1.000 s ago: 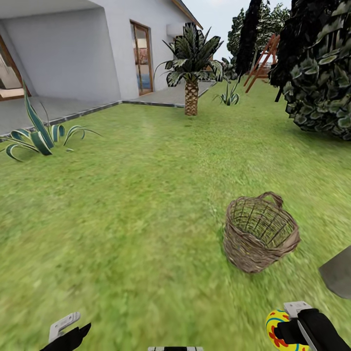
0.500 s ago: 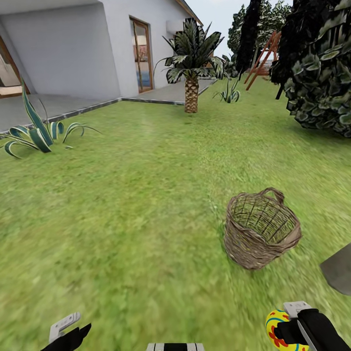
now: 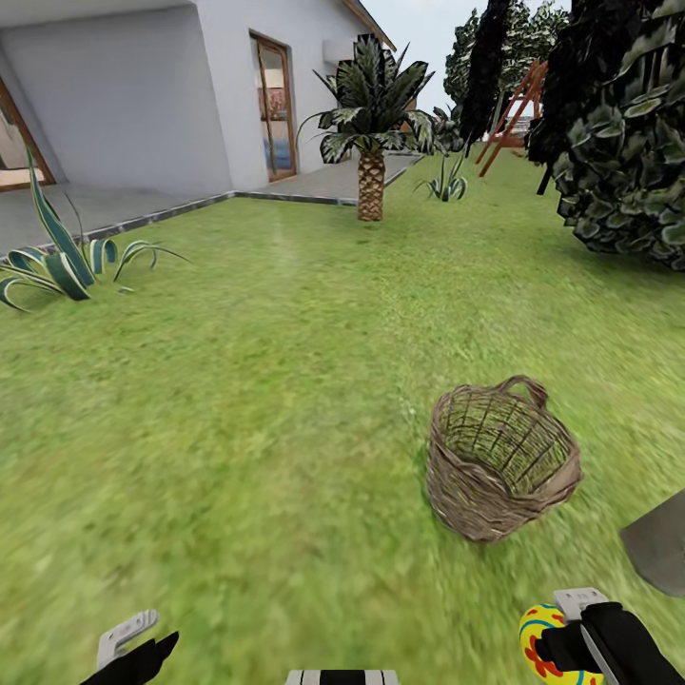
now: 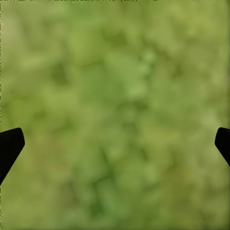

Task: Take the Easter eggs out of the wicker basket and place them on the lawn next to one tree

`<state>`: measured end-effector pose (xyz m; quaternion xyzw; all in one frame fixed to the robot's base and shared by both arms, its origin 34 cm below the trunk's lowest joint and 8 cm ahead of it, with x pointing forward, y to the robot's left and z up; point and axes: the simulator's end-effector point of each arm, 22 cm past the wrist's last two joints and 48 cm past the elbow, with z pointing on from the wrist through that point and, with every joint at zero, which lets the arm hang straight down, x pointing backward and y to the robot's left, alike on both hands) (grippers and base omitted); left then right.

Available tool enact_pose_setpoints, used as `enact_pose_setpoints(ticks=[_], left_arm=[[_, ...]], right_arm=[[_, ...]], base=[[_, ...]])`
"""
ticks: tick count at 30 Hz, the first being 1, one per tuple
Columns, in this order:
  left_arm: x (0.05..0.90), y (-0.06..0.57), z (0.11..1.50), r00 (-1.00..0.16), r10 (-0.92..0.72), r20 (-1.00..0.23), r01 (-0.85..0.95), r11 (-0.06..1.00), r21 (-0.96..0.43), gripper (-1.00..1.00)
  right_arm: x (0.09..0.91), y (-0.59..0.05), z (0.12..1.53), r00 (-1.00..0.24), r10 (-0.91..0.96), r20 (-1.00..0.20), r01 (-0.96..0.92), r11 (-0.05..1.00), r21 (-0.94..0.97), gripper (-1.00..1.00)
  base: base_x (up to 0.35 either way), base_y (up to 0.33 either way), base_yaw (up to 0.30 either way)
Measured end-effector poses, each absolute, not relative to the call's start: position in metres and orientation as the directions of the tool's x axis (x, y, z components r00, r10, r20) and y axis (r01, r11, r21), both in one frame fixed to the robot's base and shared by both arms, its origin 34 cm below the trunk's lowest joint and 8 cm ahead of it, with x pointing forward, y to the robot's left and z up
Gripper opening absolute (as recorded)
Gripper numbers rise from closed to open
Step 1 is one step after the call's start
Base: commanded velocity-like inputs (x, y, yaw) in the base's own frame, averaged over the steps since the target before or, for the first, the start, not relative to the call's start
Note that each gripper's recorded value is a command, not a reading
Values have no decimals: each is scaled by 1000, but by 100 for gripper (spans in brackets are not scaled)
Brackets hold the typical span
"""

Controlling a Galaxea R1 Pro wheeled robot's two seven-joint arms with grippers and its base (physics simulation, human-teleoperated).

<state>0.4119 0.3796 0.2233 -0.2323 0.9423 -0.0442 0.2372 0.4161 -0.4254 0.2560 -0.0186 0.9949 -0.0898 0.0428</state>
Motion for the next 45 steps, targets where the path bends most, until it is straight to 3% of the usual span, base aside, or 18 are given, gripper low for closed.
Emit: enact_pose_setpoints(ticks=[45], left_arm=[[357,380,165,-843,-456,-284,-442,890,-117,100]], right_arm=[[367,-429,197,-995,-47,92,-63,982,-178,-100]], base=[[0,0,0]])
